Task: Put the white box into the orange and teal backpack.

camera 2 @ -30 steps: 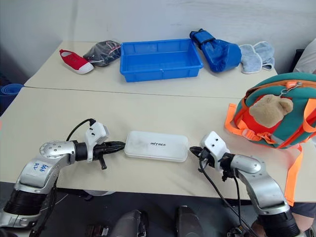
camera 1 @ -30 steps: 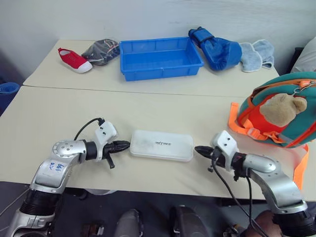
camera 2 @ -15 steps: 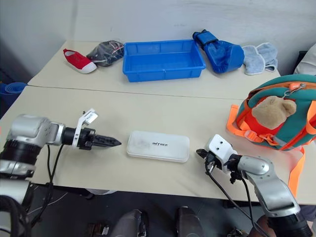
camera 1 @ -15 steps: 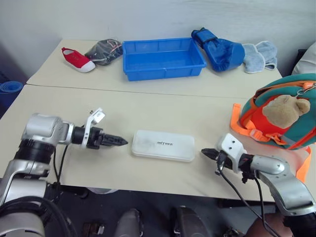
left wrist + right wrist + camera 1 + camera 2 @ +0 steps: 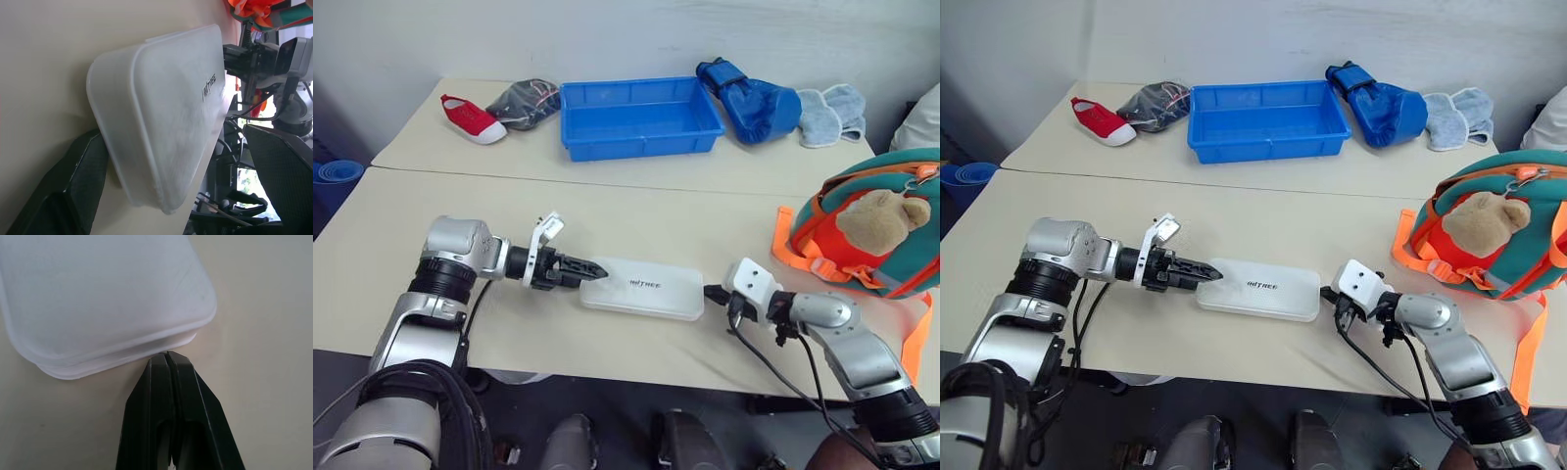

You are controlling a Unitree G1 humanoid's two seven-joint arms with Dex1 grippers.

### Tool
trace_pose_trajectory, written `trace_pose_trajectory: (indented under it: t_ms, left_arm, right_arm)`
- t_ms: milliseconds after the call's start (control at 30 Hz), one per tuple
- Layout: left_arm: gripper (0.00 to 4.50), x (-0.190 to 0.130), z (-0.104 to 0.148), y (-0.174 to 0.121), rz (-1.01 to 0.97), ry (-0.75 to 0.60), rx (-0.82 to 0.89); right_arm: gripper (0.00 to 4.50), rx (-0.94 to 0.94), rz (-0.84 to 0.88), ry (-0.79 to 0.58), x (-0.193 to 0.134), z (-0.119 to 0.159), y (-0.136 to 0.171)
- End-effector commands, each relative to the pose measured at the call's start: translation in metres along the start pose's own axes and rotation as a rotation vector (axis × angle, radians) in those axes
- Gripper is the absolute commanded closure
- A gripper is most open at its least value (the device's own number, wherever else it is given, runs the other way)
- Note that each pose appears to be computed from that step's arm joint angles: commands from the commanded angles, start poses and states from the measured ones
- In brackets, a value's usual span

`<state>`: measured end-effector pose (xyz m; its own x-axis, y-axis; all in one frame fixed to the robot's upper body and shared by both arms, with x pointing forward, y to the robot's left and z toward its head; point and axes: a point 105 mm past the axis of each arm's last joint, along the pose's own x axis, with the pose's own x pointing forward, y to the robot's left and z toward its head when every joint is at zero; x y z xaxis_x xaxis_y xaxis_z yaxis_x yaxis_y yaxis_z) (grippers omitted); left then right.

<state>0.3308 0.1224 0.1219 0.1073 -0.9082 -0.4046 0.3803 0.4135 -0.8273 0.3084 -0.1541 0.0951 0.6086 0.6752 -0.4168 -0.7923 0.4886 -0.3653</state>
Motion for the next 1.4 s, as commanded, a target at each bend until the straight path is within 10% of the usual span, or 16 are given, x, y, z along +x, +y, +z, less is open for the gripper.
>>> trace_pose_trajectory:
  t_ms: [33,233,533,667,867,1133,1400]
  left_arm:
    - [0.01,0.017,-0.008,-0.012,-0.087,0.045,-0.080]
    - [0.61,0.015,0.001,-0.032,-0.173,0.021,-0.076]
    - [3.22,0.003,0.003,-0.046,-0.245,-0.012,-0.028]
    - [3.28,-0.003,0.002,-0.052,-0.249,-0.051,0.115]
    - [3.28,-0.009,-0.015,-0.067,-0.342,-0.136,0.763]
    - [3.28,-0.001,-0.014,-0.077,-0.417,-0.303,1.102]
    - [3.28,0.008,-0.023,-0.065,-0.402,-0.258,1.139]
  right_arm:
    - [4.50,-0.020,0.051,-0.058,0.009,0.010,0.009]
    - [4.50,-0.018,0.059,-0.091,0.008,0.012,0.013]
    - [4.50,0.087,-0.008,-0.112,-0.020,-0.001,0.017]
    - [4.50,0.177,-0.088,-0.185,-0.046,0.002,0.019]
    - [2.91,0.278,-0.353,-0.289,-0.112,0.003,0.032]
    - [0.15,0.394,-0.788,-0.155,-0.222,-0.052,0.034]
    - [0.04,0.310,-0.943,-0.081,-0.289,-0.072,-0.016]
